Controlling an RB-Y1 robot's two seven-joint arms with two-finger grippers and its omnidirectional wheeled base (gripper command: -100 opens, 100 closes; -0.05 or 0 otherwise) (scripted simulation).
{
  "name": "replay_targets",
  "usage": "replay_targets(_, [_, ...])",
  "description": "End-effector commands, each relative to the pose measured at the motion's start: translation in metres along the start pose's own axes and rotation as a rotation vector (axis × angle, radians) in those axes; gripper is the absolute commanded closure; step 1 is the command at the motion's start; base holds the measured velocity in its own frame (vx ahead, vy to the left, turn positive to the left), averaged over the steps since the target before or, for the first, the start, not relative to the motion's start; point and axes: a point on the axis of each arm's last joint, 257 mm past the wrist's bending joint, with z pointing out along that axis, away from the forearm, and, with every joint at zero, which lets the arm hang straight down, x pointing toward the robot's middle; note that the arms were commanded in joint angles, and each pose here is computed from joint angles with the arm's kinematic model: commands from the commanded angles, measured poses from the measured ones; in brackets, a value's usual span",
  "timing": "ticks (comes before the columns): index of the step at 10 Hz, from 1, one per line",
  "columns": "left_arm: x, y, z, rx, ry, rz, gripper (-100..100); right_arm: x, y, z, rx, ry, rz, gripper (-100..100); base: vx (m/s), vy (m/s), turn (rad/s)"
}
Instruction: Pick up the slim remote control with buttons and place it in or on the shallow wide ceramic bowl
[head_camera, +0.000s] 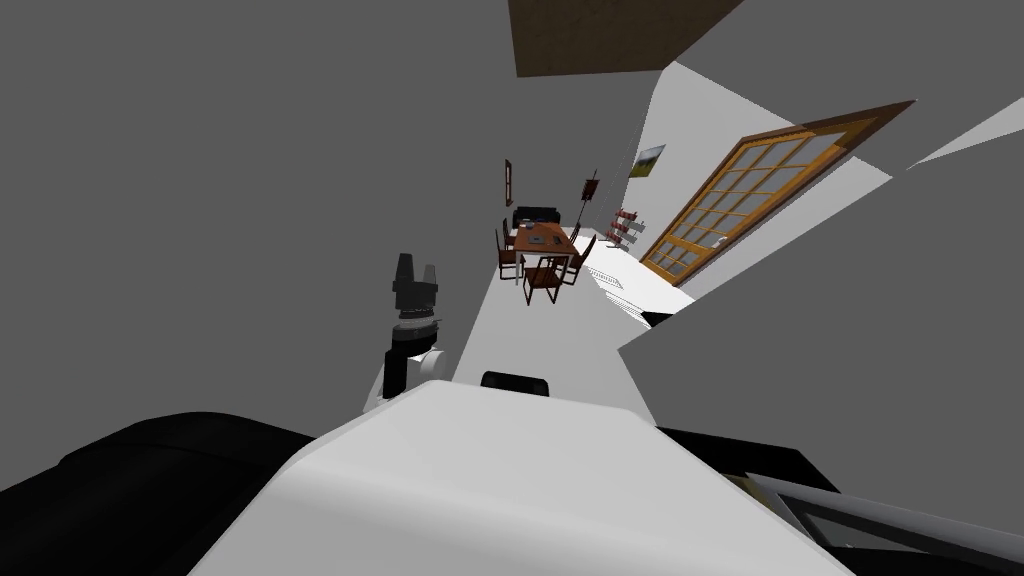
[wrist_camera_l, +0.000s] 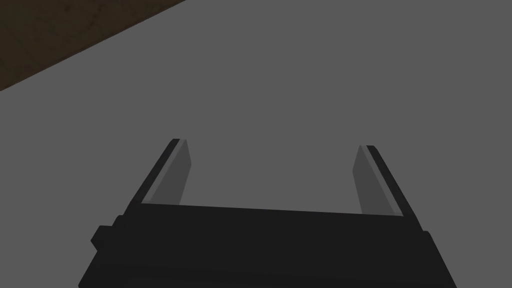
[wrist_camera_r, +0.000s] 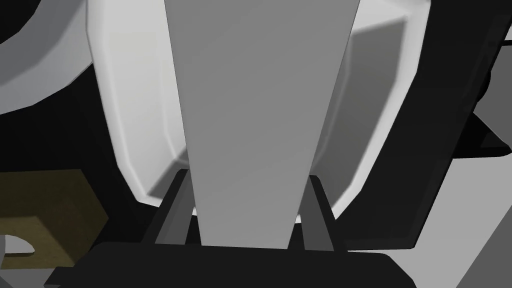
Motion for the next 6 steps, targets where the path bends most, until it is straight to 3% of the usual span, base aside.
replay_targets(1, [0.0000,0.0000,0.0000,0.000,0.000,0.000,0,0.0000,0.0000,0.0000,0.000,0.000,0.000,-100,0.011,-0.012,0.006])
replay_targets(5, [0.0000,0.0000,0.0000,0.000,0.000,0.000,0,-0.0004,-0.0002,0.0000,0.000,-0.001,0.000,-100,0.001,-0.001,0.000])
replay_targets(6, [0.0000,0.0000,0.0000,0.000,0.000,0.000,0,-0.0004,-0.0002,0.0000,0.000,-0.001,0.000,0,0.000,0.000,0.000])
